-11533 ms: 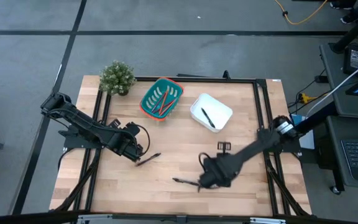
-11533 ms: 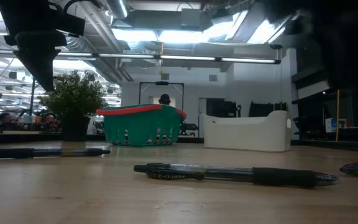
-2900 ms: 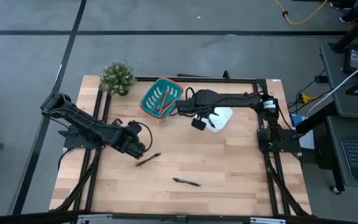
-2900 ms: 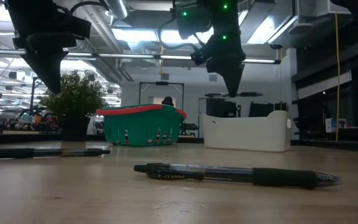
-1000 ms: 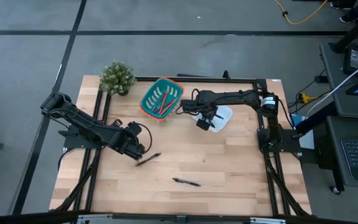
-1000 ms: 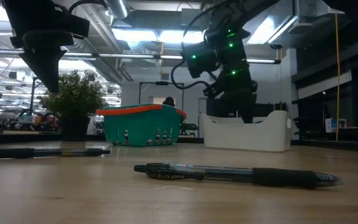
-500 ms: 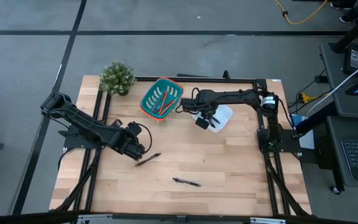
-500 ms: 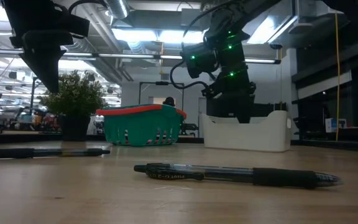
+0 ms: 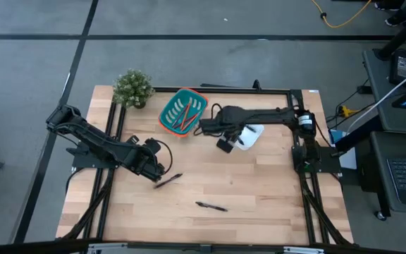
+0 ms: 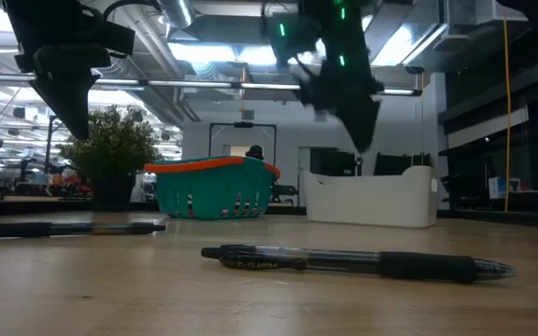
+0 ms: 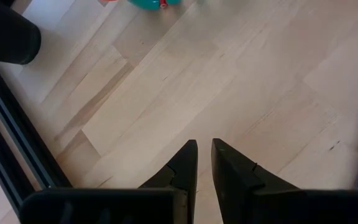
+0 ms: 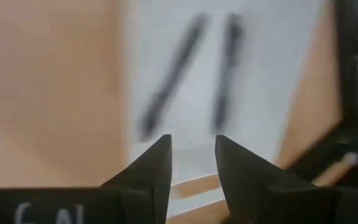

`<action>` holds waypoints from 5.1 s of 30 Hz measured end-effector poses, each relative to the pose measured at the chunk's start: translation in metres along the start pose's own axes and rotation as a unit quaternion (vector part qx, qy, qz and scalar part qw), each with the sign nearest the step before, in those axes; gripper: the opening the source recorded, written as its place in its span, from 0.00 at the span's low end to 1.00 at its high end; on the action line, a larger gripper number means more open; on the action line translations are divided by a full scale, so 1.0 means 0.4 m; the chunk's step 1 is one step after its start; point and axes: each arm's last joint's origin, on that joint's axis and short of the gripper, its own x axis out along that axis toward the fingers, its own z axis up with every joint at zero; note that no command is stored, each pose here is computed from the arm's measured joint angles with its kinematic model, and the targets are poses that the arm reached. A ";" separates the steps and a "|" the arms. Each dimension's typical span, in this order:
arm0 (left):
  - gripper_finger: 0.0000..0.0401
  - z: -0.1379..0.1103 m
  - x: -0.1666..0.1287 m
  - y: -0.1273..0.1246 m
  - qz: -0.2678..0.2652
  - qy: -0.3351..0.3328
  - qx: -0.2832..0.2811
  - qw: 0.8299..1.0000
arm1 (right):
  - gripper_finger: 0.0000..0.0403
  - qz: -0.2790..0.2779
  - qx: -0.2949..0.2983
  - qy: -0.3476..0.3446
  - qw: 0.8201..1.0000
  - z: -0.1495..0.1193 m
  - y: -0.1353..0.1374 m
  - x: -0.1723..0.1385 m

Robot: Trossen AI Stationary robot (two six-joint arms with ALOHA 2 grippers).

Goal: Sort pens & pencils
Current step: Put the bottom black pen into the white bin

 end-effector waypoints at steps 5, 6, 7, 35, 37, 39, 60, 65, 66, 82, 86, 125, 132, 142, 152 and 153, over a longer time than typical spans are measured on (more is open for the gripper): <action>0.11 -0.001 0.000 0.000 -0.002 0.004 -0.001 1.000 | 0.31 0.111 -0.002 -0.028 0.993 -0.066 0.134 -0.106; 0.11 -0.001 0.000 0.000 -0.003 0.008 -0.002 1.000 | 0.31 0.126 -0.017 -0.038 0.991 -0.090 0.174 -0.119; 0.11 -0.001 0.000 -0.001 -0.003 0.009 -0.001 1.000 | 0.31 0.137 -0.034 -0.050 0.989 -0.115 0.214 -0.127; 0.11 -0.003 0.000 -0.002 -0.009 0.025 -0.052 0.998 | 0.31 0.347 -0.279 -0.188 0.875 -0.291 0.522 -0.024; 0.11 -0.003 0.000 -0.002 -0.009 0.025 -0.053 0.998 | 0.31 0.348 -0.275 -0.189 0.876 -0.283 0.518 -0.023; 0.11 -0.003 0.000 -0.002 -0.010 0.025 -0.053 0.998 | 0.31 0.347 -0.270 -0.188 0.878 -0.276 0.513 -0.021; 0.11 -0.002 0.000 -0.003 -0.012 0.021 -0.039 0.999 | 0.31 0.387 -0.178 -0.152 0.892 -0.230 0.571 0.056; 0.11 -0.002 0.000 -0.003 -0.012 0.020 -0.039 0.999 | 0.31 0.374 -0.165 -0.147 0.901 -0.227 0.579 0.077; 0.11 -0.002 0.000 -0.004 -0.012 0.020 -0.038 0.999 | 0.31 0.374 -0.164 -0.145 0.901 -0.227 0.579 0.077; 0.11 -0.001 0.000 -0.006 -0.017 0.015 -0.029 0.999 | 0.30 0.325 -0.194 -0.115 0.918 -0.213 0.560 0.001; 0.11 0.000 0.000 -0.007 -0.018 0.014 -0.029 0.999 | 0.28 0.309 -0.172 -0.133 0.926 -0.206 0.552 -0.027; 0.11 0.007 -0.001 -0.012 -0.017 -0.029 -0.024 0.999 | 0.26 0.259 0.103 0.016 0.960 -0.203 0.554 0.050; 0.11 0.007 -0.001 -0.011 -0.016 -0.030 -0.022 0.999 | 0.26 0.257 0.103 0.016 0.961 -0.203 0.553 0.051; 0.11 0.007 -0.001 -0.012 -0.018 -0.031 -0.018 0.999 | 0.26 0.245 0.096 0.033 0.964 -0.206 0.572 0.079; 0.11 0.007 -0.001 -0.013 -0.018 -0.031 -0.018 0.999 | 0.24 0.229 0.092 0.031 0.969 -0.209 0.582 0.100; 0.11 0.007 -0.001 -0.013 -0.018 -0.031 -0.018 0.999 | 0.23 0.228 0.089 0.030 0.969 -0.209 0.582 0.101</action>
